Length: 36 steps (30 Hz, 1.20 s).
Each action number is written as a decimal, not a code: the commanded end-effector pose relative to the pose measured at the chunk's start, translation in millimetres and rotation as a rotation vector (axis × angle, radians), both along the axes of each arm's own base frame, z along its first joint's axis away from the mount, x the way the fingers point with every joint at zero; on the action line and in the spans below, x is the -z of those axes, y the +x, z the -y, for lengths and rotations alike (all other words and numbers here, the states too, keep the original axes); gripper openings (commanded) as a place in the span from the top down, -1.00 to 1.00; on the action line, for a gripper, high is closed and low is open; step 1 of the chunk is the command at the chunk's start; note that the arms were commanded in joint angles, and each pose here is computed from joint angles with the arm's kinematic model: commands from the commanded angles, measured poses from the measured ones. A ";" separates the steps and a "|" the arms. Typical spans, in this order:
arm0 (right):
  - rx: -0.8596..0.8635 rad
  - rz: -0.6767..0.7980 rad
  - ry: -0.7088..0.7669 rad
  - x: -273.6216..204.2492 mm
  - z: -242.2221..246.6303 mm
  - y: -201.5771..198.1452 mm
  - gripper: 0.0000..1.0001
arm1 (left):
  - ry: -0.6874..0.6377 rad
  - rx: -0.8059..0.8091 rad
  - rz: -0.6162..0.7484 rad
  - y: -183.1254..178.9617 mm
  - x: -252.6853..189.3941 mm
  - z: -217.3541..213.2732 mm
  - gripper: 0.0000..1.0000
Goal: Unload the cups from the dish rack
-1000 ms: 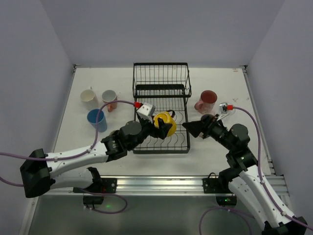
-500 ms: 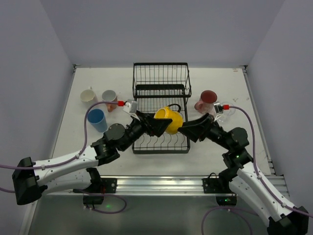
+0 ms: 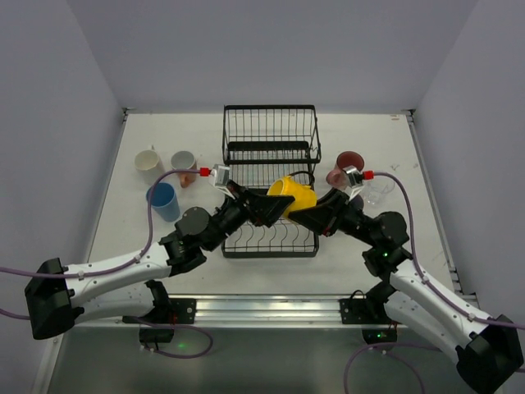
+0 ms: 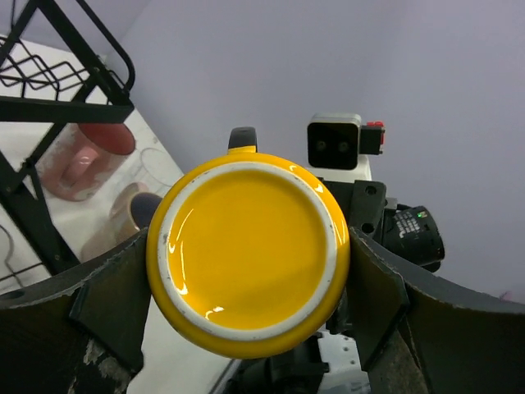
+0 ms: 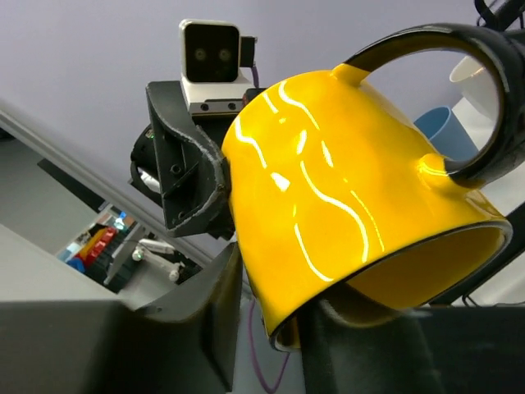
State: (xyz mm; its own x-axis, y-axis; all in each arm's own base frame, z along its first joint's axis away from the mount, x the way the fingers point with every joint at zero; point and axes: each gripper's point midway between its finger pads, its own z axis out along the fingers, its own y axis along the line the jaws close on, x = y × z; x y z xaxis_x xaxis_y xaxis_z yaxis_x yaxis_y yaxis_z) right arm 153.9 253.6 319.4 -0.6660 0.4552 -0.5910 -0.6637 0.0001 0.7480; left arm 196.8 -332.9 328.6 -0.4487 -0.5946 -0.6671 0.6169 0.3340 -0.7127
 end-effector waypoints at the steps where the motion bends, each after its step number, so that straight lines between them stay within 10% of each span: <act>1: 0.043 0.094 0.132 -42.7 5.9 0.1 0.65 | -0.214 0.037 0.070 -12.2 -58.6 -9.4 0.05; 3: 0.059 0.101 0.163 -44.4 9.9 -0.2 0.99 | -0.201 0.051 0.099 -17.5 -63.0 -11.9 -0.57; 6: 0.111 0.070 0.121 -43.5 13.0 5.4 1.00 | -0.132 0.003 0.107 -16.0 -63.4 -24.2 -1.00; 16: 0.443 -0.026 -0.304 -24.3 50.6 37.6 1.00 | 0.129 -0.245 0.096 -5.4 -46.5 -95.4 -1.00; 26: 1.151 -0.271 -0.832 37.9 214.9 82.9 1.00 | 0.619 -0.329 0.063 -18.5 13.7 -167.5 -1.00; 36: 1.149 -0.583 -0.926 139.2 264.0 129.4 1.00 | 0.757 -0.365 0.006 -22.9 71.9 -194.2 -1.00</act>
State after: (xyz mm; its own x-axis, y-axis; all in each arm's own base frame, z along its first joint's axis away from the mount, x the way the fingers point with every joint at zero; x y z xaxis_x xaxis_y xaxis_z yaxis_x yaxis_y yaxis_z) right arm 263.9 -15.6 185.0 -0.4428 0.5126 -0.7356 0.4362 0.8400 0.3226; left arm 174.6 -152.4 271.1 -0.3214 -0.1426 -0.9362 0.3966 0.8774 -0.2698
